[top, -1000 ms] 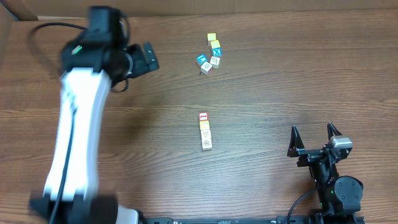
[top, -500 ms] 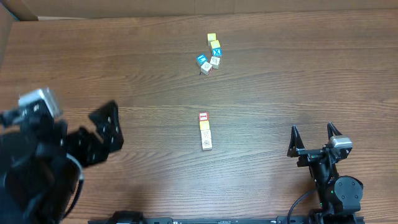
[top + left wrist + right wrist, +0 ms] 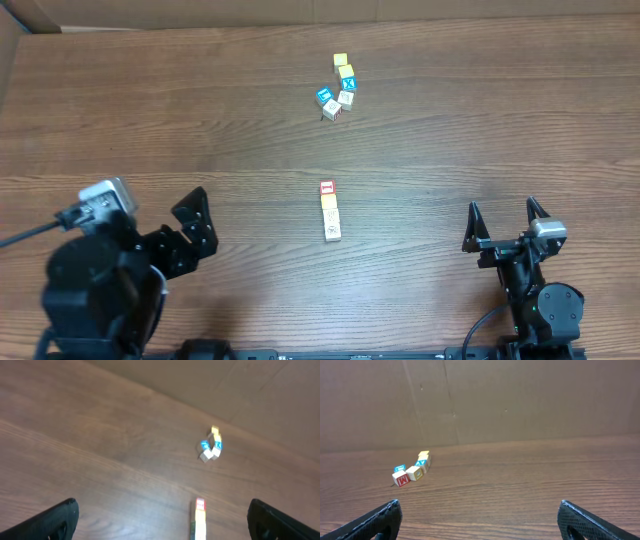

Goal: Flip 4 blocks

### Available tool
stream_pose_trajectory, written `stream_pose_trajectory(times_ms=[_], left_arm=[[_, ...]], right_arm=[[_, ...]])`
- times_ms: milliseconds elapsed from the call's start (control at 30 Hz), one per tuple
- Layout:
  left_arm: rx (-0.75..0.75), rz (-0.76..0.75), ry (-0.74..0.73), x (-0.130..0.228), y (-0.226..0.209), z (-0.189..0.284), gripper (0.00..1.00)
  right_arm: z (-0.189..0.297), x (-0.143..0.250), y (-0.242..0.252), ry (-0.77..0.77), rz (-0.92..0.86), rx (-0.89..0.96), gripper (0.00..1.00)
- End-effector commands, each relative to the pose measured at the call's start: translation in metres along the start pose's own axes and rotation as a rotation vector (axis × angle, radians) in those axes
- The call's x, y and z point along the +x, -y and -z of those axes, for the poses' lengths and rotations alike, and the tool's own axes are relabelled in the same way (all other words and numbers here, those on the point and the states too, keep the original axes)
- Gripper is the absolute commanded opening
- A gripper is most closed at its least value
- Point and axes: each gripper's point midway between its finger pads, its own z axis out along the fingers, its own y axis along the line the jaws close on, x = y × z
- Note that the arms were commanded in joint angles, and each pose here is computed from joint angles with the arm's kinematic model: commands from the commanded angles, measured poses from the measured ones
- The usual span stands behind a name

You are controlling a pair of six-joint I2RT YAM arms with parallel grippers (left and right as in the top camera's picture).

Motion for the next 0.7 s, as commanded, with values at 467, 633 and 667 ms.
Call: stream_pose_trajectory(times_ms=[467, 633, 667], left_arm=[[0.372, 0.069, 0.851, -0.05, 0.014, 0.043, 1.0], [0.472, 0.068, 1.044, -0.049, 0.015, 0.07, 1.0], [0.485, 0.069, 1.07, -0.046, 0.014, 0.072, 1.0]], right_arm=[[0.0, 0.001, 0.002, 0.006, 0.01, 0.011, 1.0], [0.0, 0.001, 0.002, 0.006, 0.01, 0.011, 1.0], [0.0, 0.001, 0.002, 0.006, 0.01, 0.011, 1.0]])
